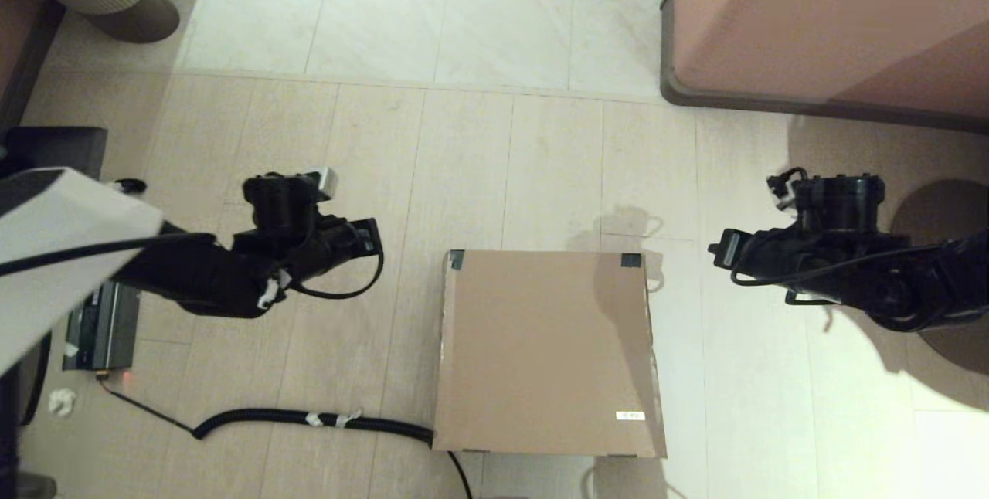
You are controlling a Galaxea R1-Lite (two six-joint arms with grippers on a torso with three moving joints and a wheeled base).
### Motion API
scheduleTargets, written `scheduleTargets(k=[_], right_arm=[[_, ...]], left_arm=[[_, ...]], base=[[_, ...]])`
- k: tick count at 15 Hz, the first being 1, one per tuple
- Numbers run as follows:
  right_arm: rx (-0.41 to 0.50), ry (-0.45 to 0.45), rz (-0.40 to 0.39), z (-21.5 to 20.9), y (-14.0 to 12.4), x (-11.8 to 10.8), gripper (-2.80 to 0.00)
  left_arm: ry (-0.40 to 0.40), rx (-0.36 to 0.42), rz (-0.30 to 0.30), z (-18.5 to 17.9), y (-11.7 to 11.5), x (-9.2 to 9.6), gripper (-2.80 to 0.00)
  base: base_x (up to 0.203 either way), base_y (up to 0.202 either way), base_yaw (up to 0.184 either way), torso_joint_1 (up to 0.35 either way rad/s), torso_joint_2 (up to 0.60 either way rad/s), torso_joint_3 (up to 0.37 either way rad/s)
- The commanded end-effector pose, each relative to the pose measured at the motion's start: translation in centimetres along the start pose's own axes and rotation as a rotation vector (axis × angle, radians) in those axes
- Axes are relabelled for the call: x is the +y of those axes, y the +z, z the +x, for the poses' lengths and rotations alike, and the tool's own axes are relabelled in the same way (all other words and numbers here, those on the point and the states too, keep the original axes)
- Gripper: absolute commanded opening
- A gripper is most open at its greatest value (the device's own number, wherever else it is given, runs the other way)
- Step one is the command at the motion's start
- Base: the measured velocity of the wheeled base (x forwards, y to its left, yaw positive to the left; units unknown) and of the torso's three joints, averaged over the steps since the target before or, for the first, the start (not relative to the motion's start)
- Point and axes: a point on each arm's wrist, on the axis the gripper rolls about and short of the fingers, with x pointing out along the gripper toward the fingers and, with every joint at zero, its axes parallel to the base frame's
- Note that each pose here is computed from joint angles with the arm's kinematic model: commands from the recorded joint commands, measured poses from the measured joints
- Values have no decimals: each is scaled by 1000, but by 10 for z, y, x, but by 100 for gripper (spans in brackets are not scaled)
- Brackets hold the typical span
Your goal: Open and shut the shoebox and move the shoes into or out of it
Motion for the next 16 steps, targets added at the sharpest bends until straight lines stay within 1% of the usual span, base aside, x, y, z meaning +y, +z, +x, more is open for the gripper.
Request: scheduleTargets(k=[1,3,4,5,6,8,9,10,11,12,13,14,15,16], right_arm=[[-163,-7,-57,-74,35,18,-280],[-275,-19,-118,-152,49,28,-280],[-324,-19,-139,-196,50,31,-280],[-365,-18,-153,-240,44,32,-280],[-407,-17,-164,-287,31,30,-280],[-466,-26,-176,-358,-13,20,-280],[-470,-43,-185,-379,-40,11,-280],[-440,-71,-199,-385,-68,2,-280],[-364,-125,-218,-377,-99,-10,-280],[-283,-185,-242,-364,-126,-21,-280],[-202,-230,-276,-350,-145,-29,-280],[-121,-266,-311,-337,-164,-36,-280],[-69,-280,-332,-328,-178,-42,-280],[-53,-270,-344,-325,-184,-44,-280]], left_arm=[[6,-133,2,-76,47,-3,-280],[23,-232,6,-155,64,-3,-280],[28,-282,14,-194,66,-4,-280],[31,-329,24,-232,62,-6,-280],[35,-375,35,-271,54,-8,-280],[50,-438,49,-333,30,-11,-280],[60,-452,54,-357,15,-11,-280],[73,-450,62,-376,-2,-11,-280],[93,-428,79,-392,-23,-10,-280],[115,-379,101,-402,-47,-8,-280],[138,-282,122,-403,-77,-5,-280],[160,-157,139,-399,-107,0,-280],[178,-69,149,-395,-130,4,-280],[202,-12,157,-393,-148,7,-280]], base=[[0,0,0,0,0,0],[0,0,0,0,0,0],[0,0,0,0,0,0],[0,0,0,0,0,0],[0,0,0,0,0,0],[0,0,0,0,0,0],[0,0,0,0,0,0],[0,0,0,0,0,0],[0,0,0,0,0,0],[0,0,0,0,0,0],[0,0,0,0,0,0],[0,0,0,0,0,0],[0,0,0,0,0,0],[0,0,0,0,0,0]])
